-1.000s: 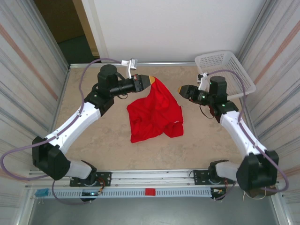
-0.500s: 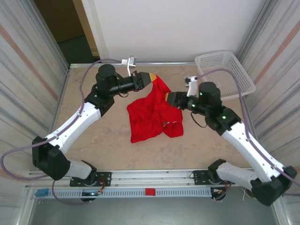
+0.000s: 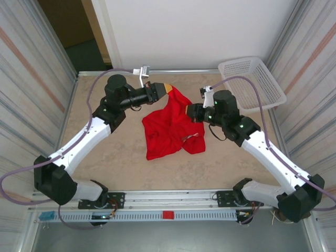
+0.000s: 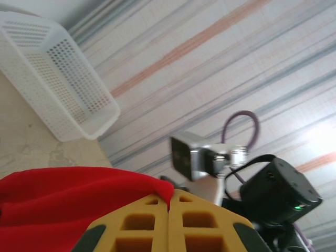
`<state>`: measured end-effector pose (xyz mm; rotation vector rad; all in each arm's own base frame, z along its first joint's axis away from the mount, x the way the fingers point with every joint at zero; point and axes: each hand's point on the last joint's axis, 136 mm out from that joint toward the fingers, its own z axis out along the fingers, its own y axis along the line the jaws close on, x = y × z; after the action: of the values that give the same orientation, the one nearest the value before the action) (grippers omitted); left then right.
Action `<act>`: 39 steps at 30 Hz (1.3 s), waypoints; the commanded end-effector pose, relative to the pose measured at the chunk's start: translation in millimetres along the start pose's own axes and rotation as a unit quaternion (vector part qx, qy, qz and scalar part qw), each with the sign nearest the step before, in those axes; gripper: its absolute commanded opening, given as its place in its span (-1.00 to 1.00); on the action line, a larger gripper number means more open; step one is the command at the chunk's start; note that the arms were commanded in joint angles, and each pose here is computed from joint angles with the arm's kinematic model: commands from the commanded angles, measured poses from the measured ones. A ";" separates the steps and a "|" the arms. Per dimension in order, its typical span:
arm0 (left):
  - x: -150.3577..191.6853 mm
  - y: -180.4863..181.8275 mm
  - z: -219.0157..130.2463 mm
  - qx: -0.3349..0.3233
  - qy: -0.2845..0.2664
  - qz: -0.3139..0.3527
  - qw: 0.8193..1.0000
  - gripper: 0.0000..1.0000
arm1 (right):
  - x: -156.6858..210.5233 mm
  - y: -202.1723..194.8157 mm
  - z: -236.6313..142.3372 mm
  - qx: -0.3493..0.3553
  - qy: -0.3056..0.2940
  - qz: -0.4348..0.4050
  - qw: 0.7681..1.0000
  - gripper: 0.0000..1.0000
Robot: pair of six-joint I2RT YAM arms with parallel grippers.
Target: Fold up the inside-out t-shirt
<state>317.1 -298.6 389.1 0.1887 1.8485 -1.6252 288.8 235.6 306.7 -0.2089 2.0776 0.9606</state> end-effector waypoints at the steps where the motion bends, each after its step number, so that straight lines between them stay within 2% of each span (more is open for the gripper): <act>1: -10.9 22.3 -13.4 -0.032 -0.029 0.011 0.999 -1.00 | -23.2 47.8 -39.4 -0.141 -0.050 -0.043 0.988 -1.00; 4: -12.6 50.8 -13.3 -0.054 -0.032 -0.001 0.998 -1.00 | -35.1 77.5 -68.0 -0.253 -0.081 -0.038 0.963 -1.00; 6: -11.2 63.3 -10.2 -0.062 -0.027 -0.008 0.998 -1.00 | -35.9 82.9 -69.2 -0.275 -0.073 -0.036 0.958 -1.00; 9: -7.3 71.3 -7.9 -0.068 -0.017 -0.008 0.998 -0.27 | -34.5 76.1 -60.8 -0.268 -0.069 -0.029 0.960 -1.00; 10: -5.8 72.3 -8.9 -0.071 -0.016 -0.005 0.997 -0.08 | -35.1 74.8 -60.5 -0.268 -0.071 -0.026 0.960 -1.00; 12: -2.9 72.4 -14.0 -0.080 -0.017 -0.001 0.997 0.14 | -35.0 68.7 -52.3 -0.267 -0.065 -0.015 0.961 -1.00; 15: 6.6 69.9 -23.5 -0.087 -0.023 0.000 0.996 0.26 | -36.2 63.3 -47.9 -0.263 -0.066 -0.009 0.963 -1.00; 20: 36.1 54.6 -22.6 -0.098 -0.022 0.005 0.995 0.32 | -34.5 56.9 -42.1 -0.257 -0.061 -0.002 0.964 -1.00; 26: 66.4 48.2 -1.5 -0.120 0.009 0.033 0.992 0.33 | -33.1 52.2 -37.5 -0.254 -0.056 0.004 0.966 -1.00; 35: 73.9 61.1 25.4 -0.125 0.047 0.050 0.990 0.27 | -33.8 48.9 -37.1 -0.247 -0.057 0.009 0.967 -1.00; 39: 72.9 56.9 36.7 -0.103 0.056 0.049 0.992 0.11 | -32.8 43.4 -35.7 -0.239 -0.059 0.015 0.969 -1.00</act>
<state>302.9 -333.7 278.1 0.2114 2.1192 -1.3369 268.9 238.0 365.8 -0.3692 1.7342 1.4361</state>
